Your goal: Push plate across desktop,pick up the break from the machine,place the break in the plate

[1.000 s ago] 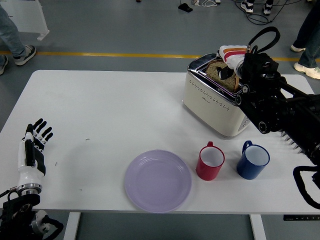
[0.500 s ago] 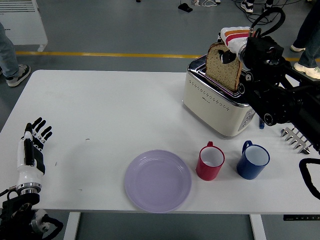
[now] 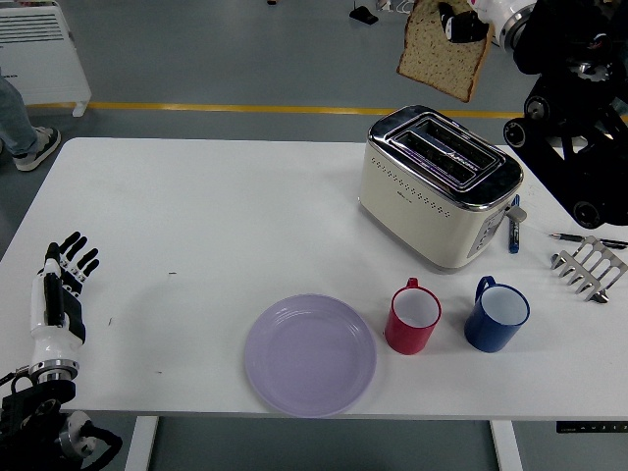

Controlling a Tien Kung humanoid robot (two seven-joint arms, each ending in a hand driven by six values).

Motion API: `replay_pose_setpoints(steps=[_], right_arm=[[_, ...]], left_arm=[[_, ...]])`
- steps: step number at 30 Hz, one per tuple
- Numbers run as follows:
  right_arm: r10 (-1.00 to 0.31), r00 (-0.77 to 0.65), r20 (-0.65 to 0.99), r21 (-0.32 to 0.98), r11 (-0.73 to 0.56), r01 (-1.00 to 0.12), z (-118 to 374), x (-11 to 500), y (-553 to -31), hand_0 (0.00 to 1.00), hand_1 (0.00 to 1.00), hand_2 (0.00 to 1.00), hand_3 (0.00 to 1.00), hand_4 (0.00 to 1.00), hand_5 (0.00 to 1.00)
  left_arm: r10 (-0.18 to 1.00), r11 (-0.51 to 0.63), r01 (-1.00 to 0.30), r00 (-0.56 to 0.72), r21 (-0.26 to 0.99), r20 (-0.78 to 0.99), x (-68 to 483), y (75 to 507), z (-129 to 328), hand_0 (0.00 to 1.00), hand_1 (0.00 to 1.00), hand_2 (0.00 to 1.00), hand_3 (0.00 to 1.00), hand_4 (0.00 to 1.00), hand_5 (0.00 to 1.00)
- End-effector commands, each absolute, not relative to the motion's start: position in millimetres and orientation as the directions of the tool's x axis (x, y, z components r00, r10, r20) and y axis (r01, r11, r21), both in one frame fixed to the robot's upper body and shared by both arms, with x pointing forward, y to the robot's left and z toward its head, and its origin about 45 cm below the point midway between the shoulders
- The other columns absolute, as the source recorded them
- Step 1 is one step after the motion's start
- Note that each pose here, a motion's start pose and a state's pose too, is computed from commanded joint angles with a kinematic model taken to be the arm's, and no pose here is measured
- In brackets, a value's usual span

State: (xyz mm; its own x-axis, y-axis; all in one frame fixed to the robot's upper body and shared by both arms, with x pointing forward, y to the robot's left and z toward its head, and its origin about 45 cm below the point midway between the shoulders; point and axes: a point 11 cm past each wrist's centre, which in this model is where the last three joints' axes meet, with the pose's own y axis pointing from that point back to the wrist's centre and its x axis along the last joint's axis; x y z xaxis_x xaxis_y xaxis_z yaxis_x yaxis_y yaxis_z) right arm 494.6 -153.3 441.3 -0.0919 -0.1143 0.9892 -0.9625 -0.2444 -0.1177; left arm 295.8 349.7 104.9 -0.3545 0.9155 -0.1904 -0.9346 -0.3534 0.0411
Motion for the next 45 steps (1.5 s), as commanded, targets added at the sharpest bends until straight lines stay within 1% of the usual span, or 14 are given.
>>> replay_pose_setpoints(steps=[3,4,6,10,14,15,16,21,22,26,28,39,40,45], right_arm=[[-0.095,0.024,0.995,-0.010,-0.346,-0.938,424,475,-133,0.311,0.335,0.376,0.413,0.252,0.002],[-0.106,0.055,0.993,0.012,-0.371,-0.929,421,470,-128,0.292,0.328,0.371,0.409,0.217,0.002],[-0.087,0.156,0.984,0.102,-0.443,-0.890,402,455,-109,0.292,0.328,0.371,0.409,0.217,0.002],[-0.073,0.342,0.937,0.253,-0.535,-0.806,364,432,-79,0.284,0.321,0.369,0.406,0.209,0.009],[-0.067,0.500,0.863,0.369,-0.592,-0.716,327,412,-58,0.284,0.321,0.369,0.406,0.209,0.009],[-0.057,0.513,0.856,0.385,-0.593,-0.707,316,409,-54,0.284,0.321,0.369,0.406,0.209,0.009],[-0.044,0.519,0.854,0.396,-0.591,-0.702,309,407,-53,0.287,0.323,0.371,0.409,0.250,0.007],[0.039,0.569,0.821,0.488,-0.565,-0.665,263,393,-50,0.287,0.323,0.371,0.409,0.250,0.007],[0.050,0.587,0.808,0.509,-0.563,-0.652,256,390,-50,0.289,0.322,0.370,0.407,0.232,0.002],[0.068,0.649,0.758,0.568,-0.558,-0.605,237,380,-50,0.289,0.322,0.370,0.407,0.232,0.002],[0.069,0.665,0.744,0.583,-0.554,-0.595,231,378,-50,0.289,0.319,0.369,0.406,0.209,0.020],[0.003,0.709,0.705,0.590,-0.557,-0.585,196,376,-46,0.304,0.323,0.371,0.413,0.212,0.040],[0.002,0.713,0.702,0.587,-0.568,-0.577,194,375,-44,0.346,0.445,0.476,0.501,0.230,0.181],[0.014,0.716,0.698,0.577,-0.604,-0.550,190,373,-38,0.346,0.445,0.476,0.501,0.230,0.181]], left_arm=[[0.916,-0.353,-0.935,-0.354,0.042,-0.190,295,350,104,0.766,0.768,0.842,0.776,0.556,0.998],[0.916,-0.353,-0.935,-0.354,0.042,-0.189,295,350,104,0.766,0.768,0.842,0.774,0.556,0.998],[0.915,-0.356,-0.933,-0.358,0.047,-0.187,294,351,103,0.766,0.768,0.842,0.774,0.556,0.998],[0.914,-0.357,-0.933,-0.360,0.053,-0.184,292,351,101,0.766,0.768,0.843,0.774,0.556,0.998],[0.917,-0.350,-0.935,-0.353,0.052,-0.183,293,349,101,0.766,0.768,0.843,0.774,0.556,0.998],[0.918,-0.349,-0.936,-0.353,0.054,-0.183,293,349,100,0.766,0.768,0.843,0.774,0.556,0.998],[0.918,-0.349,-0.936,-0.353,0.054,-0.183,292,349,100,0.766,0.768,0.842,0.773,0.556,0.998],[0.918,-0.349,-0.935,-0.354,0.060,-0.178,292,349,98,0.766,0.768,0.842,0.773,0.556,0.998],[0.918,-0.350,-0.935,-0.356,0.062,-0.176,291,350,98,0.767,0.768,0.843,0.773,0.555,0.998],[0.916,-0.355,-0.932,-0.361,0.065,-0.175,290,352,97,0.767,0.768,0.843,0.773,0.555,0.998],[0.916,-0.355,-0.932,-0.361,0.065,-0.174,290,352,97,0.766,0.768,0.842,0.773,0.555,0.998],[0.918,-0.351,-0.934,-0.358,0.067,-0.170,291,352,96,0.767,0.768,0.843,0.773,0.554,0.998],[0.918,-0.352,-0.934,-0.358,0.067,-0.170,292,352,97,0.767,0.768,0.843,0.773,0.552,0.998],[0.918,-0.353,-0.933,-0.359,0.065,-0.170,292,353,97,0.767,0.768,0.843,0.773,0.552,0.998]])
